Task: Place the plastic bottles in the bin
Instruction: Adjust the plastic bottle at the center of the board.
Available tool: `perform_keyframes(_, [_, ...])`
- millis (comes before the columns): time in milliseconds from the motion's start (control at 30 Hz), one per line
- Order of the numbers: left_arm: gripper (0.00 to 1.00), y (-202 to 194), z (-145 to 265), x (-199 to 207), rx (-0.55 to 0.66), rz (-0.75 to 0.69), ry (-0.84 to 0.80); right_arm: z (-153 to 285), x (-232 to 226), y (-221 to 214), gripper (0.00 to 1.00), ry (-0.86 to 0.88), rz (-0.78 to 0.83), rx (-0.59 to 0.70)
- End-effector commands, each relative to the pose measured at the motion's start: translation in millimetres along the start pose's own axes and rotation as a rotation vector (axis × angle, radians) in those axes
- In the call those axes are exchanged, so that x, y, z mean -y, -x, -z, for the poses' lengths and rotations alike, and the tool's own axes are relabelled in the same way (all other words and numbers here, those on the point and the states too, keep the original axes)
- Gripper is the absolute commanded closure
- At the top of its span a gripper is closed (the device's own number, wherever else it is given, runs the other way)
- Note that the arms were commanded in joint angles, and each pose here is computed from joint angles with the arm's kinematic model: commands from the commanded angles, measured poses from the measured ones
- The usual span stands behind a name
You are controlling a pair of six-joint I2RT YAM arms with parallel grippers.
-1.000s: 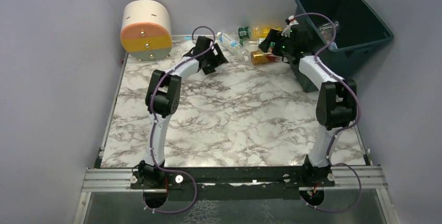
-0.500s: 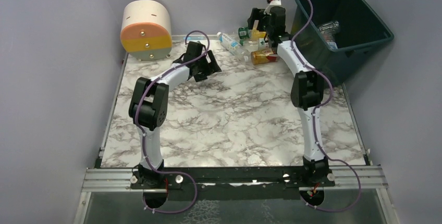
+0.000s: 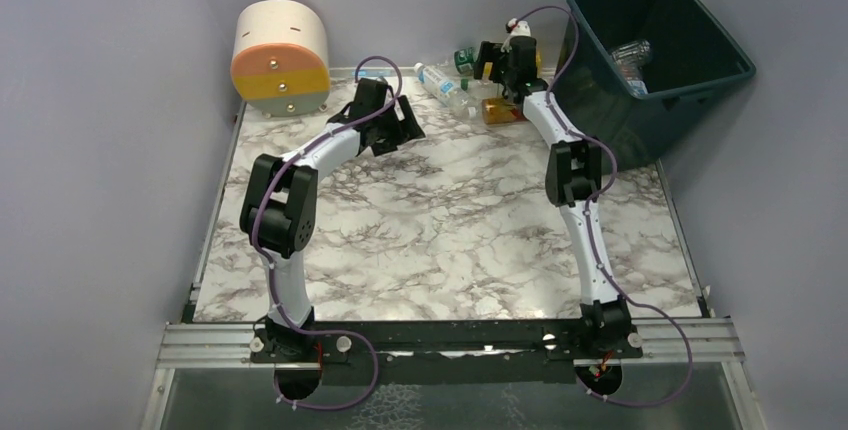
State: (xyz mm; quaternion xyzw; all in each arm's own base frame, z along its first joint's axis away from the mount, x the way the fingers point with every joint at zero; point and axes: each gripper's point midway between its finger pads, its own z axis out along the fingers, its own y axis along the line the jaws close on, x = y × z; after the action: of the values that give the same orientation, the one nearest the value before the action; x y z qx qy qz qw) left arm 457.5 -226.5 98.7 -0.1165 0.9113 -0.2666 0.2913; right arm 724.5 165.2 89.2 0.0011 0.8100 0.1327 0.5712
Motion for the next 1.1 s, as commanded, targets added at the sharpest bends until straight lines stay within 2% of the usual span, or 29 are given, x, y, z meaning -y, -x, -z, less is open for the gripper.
perform_keyframes(0, [0.16, 1.2, 10.0, 12.7, 0.003, -0.018, -0.042, 13.1, 10.4, -25.4, 0.01, 0.008, -0.098, -0.136])
perform_keyframes(300, [0.17, -6.5, 6.4, 18.1, 0.004, -0.003, -0.071, 67.3, 0.2, -70.1, 0.03, 0.034, -0.166, -0.342])
perform_keyframes(567, [0.17, -15.1, 1.8, 23.4, -0.007, 0.002, -0.096, 143.4, -33.8, -99.4, 0.06, 0.088, -0.087, -0.456])
perform_keyframes(633, [0.17, -14.4, 2.5, 25.2, -0.004, -0.002, -0.102, 166.8, -46.7, -91.5, 0.06, 0.094, -0.047, -0.434])
perform_keyframes(767, [0.17, -11.8, 4.9, 27.5, 0.007, -0.009, -0.108, 190.4, -57.9, -14.1, 0.05, 0.095, -0.02, -0.276])
perform_keyframes(900, [0.17, -9.5, 12.1, 31.5, 0.012, -0.011, -0.114, 166.5, -66.1, 56.6, 0.02, 0.081, 0.029, -0.141])
perform_keyframes(1067, [0.16, -14.4, 29.0, 29.7, 0.012, -0.022, -0.111, 104.9, -58.7, 84.9, 0.0, 0.045, 0.029, -0.015])
